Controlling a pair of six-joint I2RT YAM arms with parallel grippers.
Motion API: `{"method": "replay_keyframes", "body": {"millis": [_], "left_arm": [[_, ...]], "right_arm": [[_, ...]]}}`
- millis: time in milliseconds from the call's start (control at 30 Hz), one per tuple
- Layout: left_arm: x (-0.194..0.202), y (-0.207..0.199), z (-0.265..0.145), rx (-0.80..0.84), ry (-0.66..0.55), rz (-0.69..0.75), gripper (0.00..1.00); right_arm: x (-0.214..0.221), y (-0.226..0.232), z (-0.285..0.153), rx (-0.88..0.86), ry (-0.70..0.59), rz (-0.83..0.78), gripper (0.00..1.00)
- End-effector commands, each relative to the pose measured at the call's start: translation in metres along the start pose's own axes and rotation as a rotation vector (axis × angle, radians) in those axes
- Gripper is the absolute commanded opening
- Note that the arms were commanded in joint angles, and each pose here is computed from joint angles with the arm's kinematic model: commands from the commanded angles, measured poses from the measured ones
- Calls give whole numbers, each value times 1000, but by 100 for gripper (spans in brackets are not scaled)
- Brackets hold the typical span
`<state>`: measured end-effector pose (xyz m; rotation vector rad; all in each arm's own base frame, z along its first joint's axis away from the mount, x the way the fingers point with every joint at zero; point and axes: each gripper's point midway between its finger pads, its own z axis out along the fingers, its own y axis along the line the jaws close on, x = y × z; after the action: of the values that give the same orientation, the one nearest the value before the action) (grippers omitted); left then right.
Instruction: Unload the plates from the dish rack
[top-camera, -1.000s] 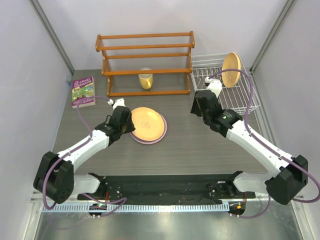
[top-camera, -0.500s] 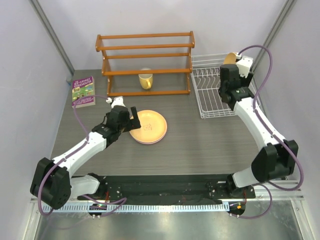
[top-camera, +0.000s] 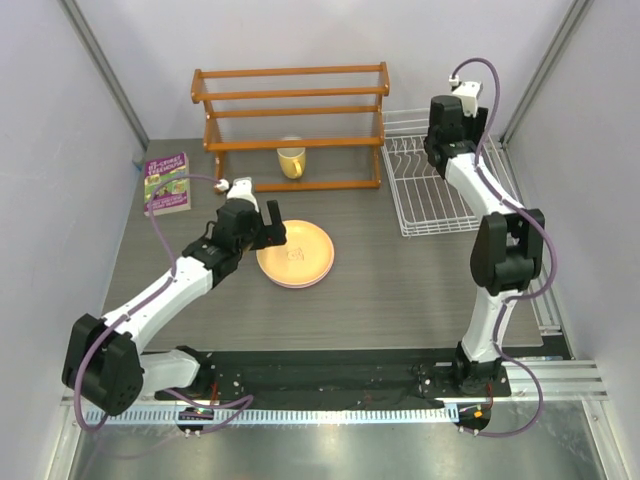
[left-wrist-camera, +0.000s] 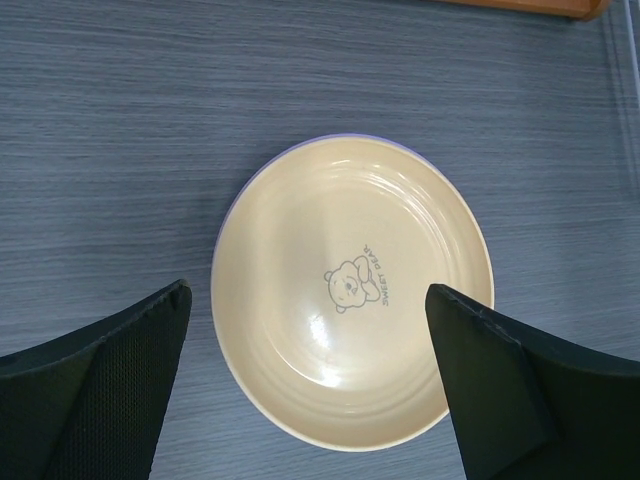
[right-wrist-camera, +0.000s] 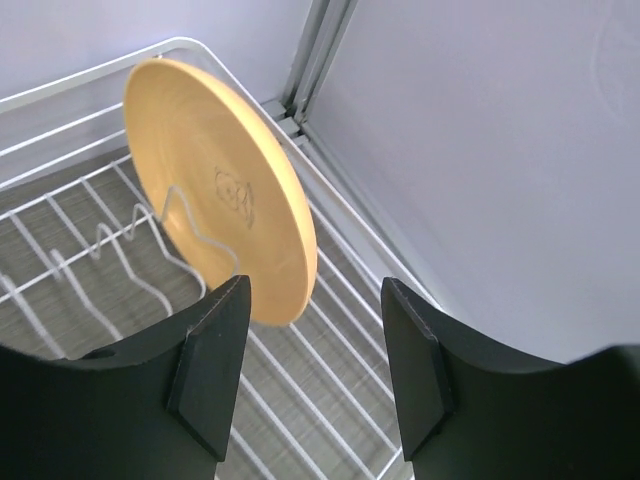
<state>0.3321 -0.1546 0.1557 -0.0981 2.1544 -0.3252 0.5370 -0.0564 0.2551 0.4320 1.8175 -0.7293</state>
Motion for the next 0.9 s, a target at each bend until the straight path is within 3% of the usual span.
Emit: {"method": "replay_keyframes", "body": {"millis": [0,300,533,600,633,733,867], "left_arm": [[-19,-13,6,48,-48,20,99],[-18,-18,16,58,-37,26,99],[-14,-18,22,58,-24,33,100],[-12,-18,25,55,-20,34,100],[-13,-18,25,56,-20,37,99],[-14,-19,27,57,-21,43,100],[-15,-23,31,68,-16,44,100]], "right_arm": [[-42,-10,22,74,-97,-7,60],[-16,-5,70,101,-74,-80,60],[4,10,84,66,-41,-100,57],[5,12,85,58,-36,-106,49],[5,12,85,62,-36,-104,31],[-1,11,83,53,-45,-94,2],[-14,7,77,42,-64,-94,1]]}}
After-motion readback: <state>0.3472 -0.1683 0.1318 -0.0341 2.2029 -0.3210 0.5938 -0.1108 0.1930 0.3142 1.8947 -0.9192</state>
